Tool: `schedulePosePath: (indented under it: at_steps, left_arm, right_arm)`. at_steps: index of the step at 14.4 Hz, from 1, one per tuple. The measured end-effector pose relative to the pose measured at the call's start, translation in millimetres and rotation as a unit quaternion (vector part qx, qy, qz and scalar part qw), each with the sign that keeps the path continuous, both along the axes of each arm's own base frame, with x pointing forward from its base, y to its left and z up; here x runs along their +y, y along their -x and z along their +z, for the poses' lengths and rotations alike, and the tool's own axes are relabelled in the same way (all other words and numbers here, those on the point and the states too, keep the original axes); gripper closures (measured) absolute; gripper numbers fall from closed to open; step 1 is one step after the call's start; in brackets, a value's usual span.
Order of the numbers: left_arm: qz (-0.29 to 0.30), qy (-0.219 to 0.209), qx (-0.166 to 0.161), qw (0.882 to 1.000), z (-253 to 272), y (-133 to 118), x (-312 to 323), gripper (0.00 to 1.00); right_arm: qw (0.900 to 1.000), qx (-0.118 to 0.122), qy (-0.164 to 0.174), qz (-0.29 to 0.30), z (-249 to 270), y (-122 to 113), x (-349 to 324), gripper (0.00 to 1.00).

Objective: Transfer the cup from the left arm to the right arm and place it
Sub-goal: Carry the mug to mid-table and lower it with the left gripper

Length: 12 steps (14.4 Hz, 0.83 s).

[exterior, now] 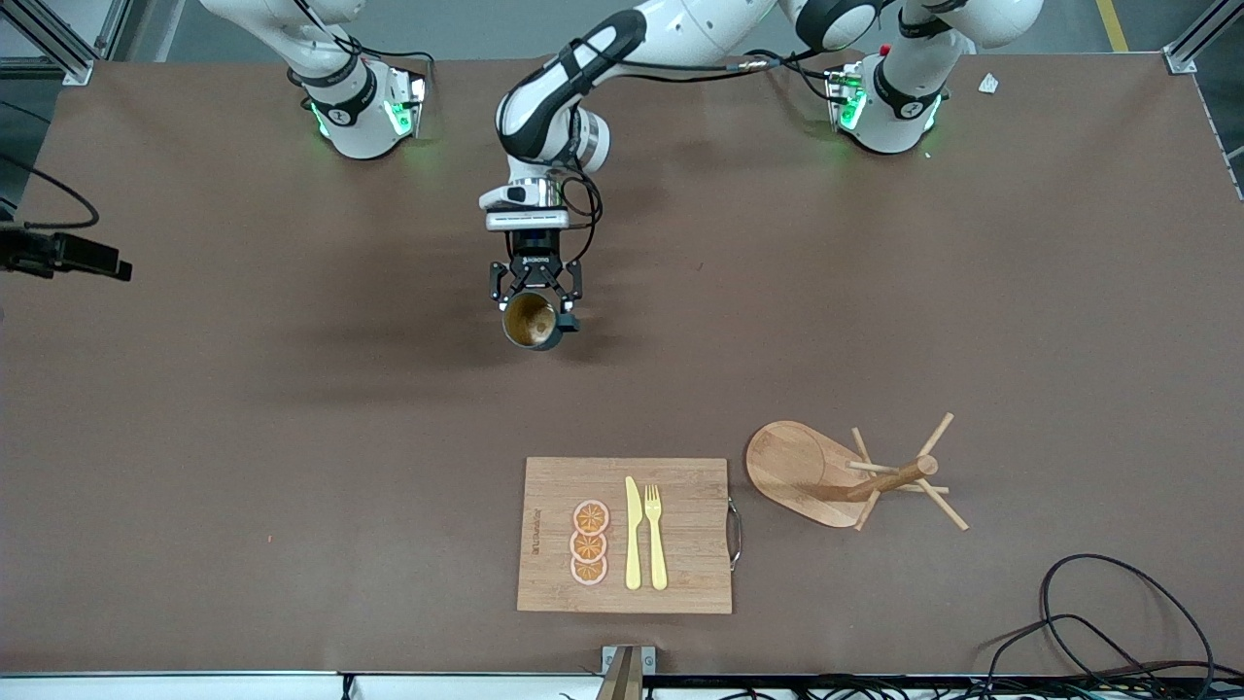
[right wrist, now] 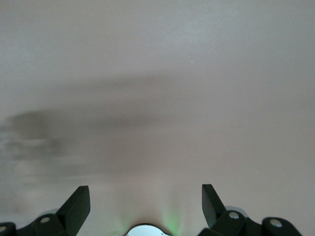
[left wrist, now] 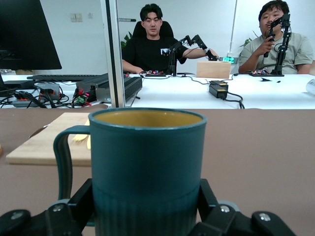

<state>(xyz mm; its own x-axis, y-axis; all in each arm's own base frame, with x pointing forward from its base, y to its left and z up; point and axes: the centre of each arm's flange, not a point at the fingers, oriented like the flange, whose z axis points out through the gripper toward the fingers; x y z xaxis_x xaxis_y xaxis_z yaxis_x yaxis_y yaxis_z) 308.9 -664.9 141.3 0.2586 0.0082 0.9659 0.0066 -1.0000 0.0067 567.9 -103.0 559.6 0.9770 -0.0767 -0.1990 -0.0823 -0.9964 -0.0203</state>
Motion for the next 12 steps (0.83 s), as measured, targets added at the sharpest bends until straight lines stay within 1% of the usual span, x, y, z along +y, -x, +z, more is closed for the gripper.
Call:
schedulePosePath:
  at_steps: [4, 7, 10, 12]
  left_arm:
    - [-0.001, 0.013, -0.007, 1.0, -39, 22, 2, 0.14]
    - [-0.003, 0.024, -0.009, 1.0, -54, 38, 2, 0.14]
    - [-0.005, 0.032, -0.009, 0.999, -64, 49, 2, 0.14]
    - [-0.006, 0.045, -0.007, 0.999, -67, 57, -1, 0.14]
  right_arm:
    - [1.0, 0.007, 0.0, -0.009, -11, -3, -12, 0.0]
    - [1.0, 0.002, 0.003, -0.021, -14, -7, -12, 0.0]
    - [0.997, -0.008, 0.015, -0.075, -19, -15, -6, 0.0]
    - [0.993, -0.006, 0.024, -0.114, -22, -19, 11, 0.0]
